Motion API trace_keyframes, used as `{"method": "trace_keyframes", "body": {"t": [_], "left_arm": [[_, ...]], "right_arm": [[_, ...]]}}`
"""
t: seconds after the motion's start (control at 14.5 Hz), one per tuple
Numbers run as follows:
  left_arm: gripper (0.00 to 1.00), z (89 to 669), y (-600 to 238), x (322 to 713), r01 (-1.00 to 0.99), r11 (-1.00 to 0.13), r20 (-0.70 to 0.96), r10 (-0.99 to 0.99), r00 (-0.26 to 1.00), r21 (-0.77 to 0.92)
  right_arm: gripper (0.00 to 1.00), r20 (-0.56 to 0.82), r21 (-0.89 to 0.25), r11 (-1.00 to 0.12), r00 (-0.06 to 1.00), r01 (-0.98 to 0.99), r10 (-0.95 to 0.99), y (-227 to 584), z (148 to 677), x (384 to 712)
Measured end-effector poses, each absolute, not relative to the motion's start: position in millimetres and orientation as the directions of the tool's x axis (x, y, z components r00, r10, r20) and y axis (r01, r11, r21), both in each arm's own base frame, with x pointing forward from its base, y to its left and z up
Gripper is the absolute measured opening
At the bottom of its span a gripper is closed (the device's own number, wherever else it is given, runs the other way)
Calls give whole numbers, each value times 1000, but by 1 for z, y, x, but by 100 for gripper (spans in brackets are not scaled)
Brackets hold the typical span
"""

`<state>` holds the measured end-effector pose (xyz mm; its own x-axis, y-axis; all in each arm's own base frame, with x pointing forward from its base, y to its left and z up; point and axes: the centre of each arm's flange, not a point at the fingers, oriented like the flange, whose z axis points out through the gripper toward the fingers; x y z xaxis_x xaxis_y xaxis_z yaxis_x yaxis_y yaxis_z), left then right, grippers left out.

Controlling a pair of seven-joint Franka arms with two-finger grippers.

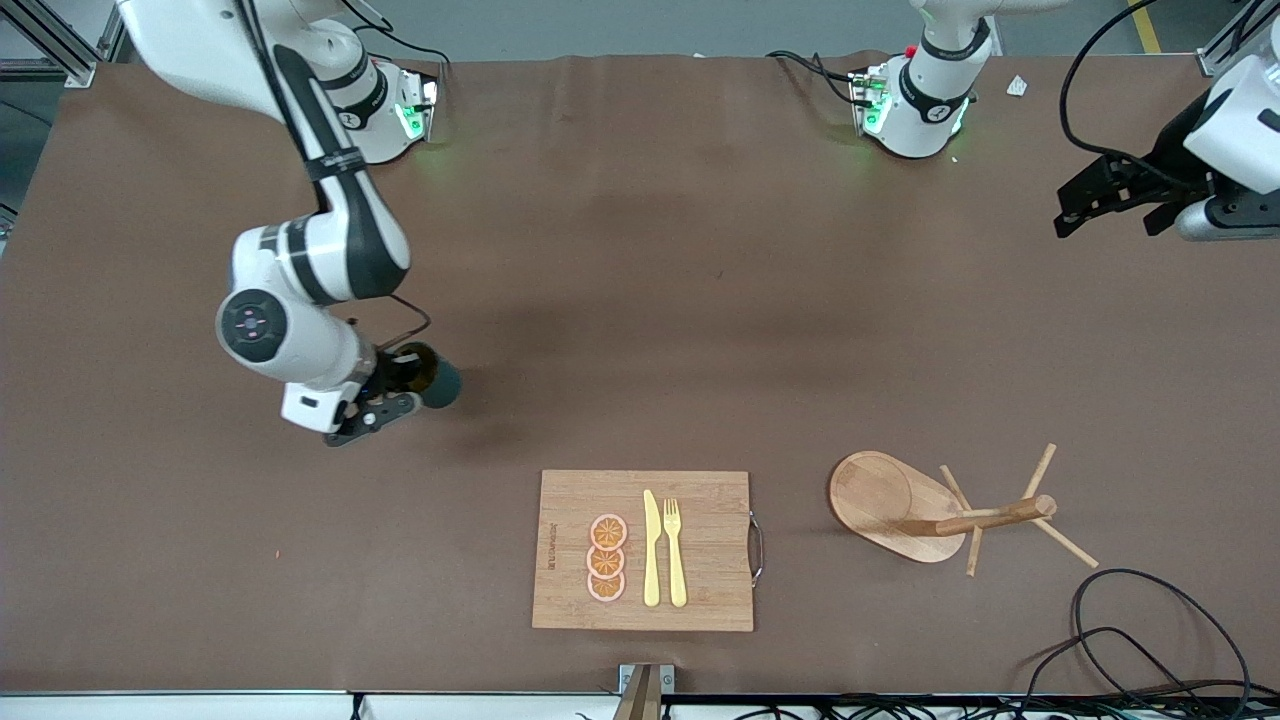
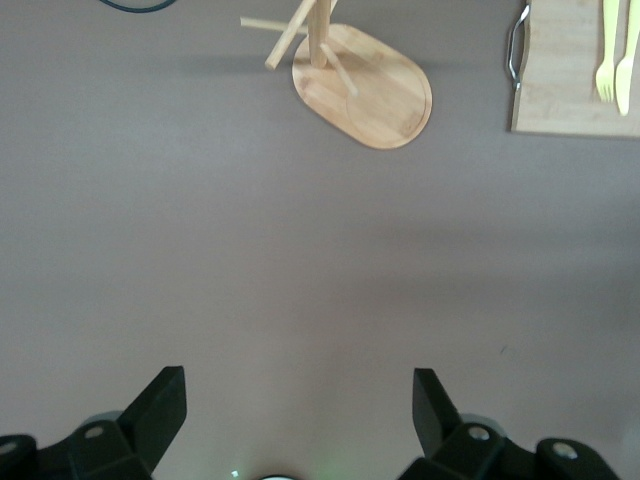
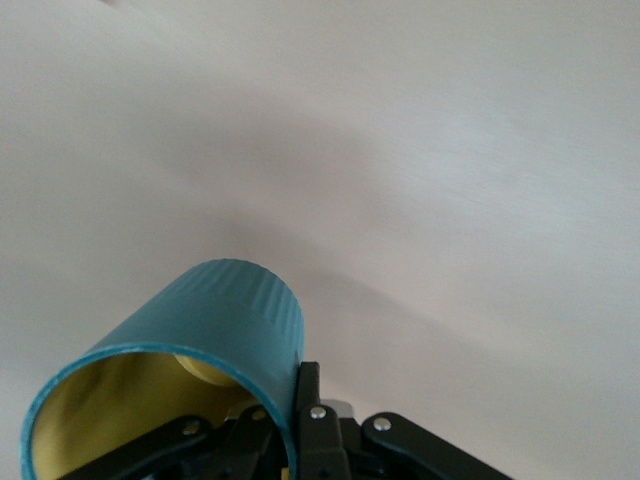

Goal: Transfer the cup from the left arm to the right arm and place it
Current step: 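Carry the mug with the right gripper while the left gripper retracts, then lower the teal mug onto the table and open the right gripper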

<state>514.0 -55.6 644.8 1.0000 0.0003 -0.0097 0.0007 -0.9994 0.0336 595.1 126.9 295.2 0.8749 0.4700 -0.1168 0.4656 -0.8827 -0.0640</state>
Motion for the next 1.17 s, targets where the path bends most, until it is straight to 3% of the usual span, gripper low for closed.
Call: {"method": "trace_keyframes", "body": {"t": [0.35, 0.62, 1.17], "left_arm": [[100, 643, -64, 511, -49, -998, -7, -48, 999, -27], [100, 643, -72, 510, -64, -997, -5, -64, 998, -36], [100, 644, -62, 513, -45, -998, 7, -45, 999, -38]], "right_arm": [[4, -114, -49, -813, 805, 581, 582, 28, 279, 595], [4, -82, -47, -760, 756, 648, 650, -31, 258, 576], [4, -74, -54, -724, 720, 688, 690, -73, 240, 555]]}}
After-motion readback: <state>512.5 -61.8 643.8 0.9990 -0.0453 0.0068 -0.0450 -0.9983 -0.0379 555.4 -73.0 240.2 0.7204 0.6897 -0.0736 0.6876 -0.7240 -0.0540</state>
